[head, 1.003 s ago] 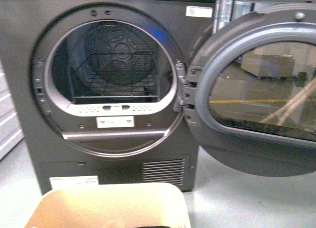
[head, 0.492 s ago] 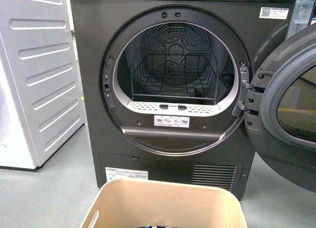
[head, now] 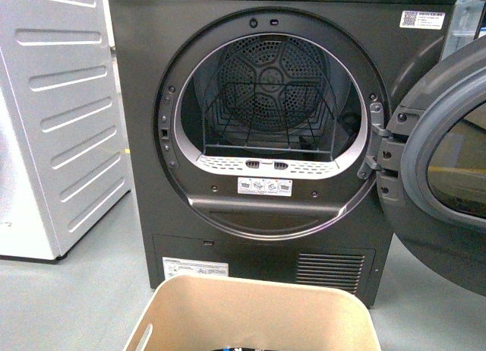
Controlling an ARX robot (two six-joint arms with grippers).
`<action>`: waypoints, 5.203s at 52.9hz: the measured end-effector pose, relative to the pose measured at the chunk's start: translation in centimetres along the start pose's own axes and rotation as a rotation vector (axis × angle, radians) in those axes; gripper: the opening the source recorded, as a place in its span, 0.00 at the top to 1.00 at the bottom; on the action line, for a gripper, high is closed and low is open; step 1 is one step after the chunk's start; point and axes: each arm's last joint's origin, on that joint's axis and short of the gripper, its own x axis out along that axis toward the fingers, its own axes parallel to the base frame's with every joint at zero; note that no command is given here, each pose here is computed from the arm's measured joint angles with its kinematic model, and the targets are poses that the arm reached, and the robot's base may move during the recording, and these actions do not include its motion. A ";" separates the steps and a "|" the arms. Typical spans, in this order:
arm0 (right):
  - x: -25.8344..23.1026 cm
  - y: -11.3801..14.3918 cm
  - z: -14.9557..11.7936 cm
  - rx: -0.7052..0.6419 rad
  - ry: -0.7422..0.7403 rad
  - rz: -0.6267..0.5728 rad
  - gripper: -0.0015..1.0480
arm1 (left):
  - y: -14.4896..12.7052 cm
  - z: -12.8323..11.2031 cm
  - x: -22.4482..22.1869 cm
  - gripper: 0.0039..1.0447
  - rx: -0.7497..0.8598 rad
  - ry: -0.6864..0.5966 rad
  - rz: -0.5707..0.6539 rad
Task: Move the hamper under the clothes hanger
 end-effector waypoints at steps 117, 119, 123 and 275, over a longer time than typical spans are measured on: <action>30.0 8.3 -17.2 -0.006 0.945 0.036 0.08 | -5.2 -18.3 29.7 0.06 0.089 0.794 -0.118; 30.0 8.1 -17.3 -0.002 0.945 0.029 0.08 | -5.4 -18.5 29.7 0.06 0.091 0.797 -0.123; 30.1 7.8 -17.6 0.006 0.943 0.020 0.08 | -5.8 -18.9 29.7 0.06 0.093 0.805 -0.132; 28.2 7.5 -17.5 0.011 0.986 -0.054 0.98 | -6.0 -17.4 30.4 0.96 0.079 0.800 -0.058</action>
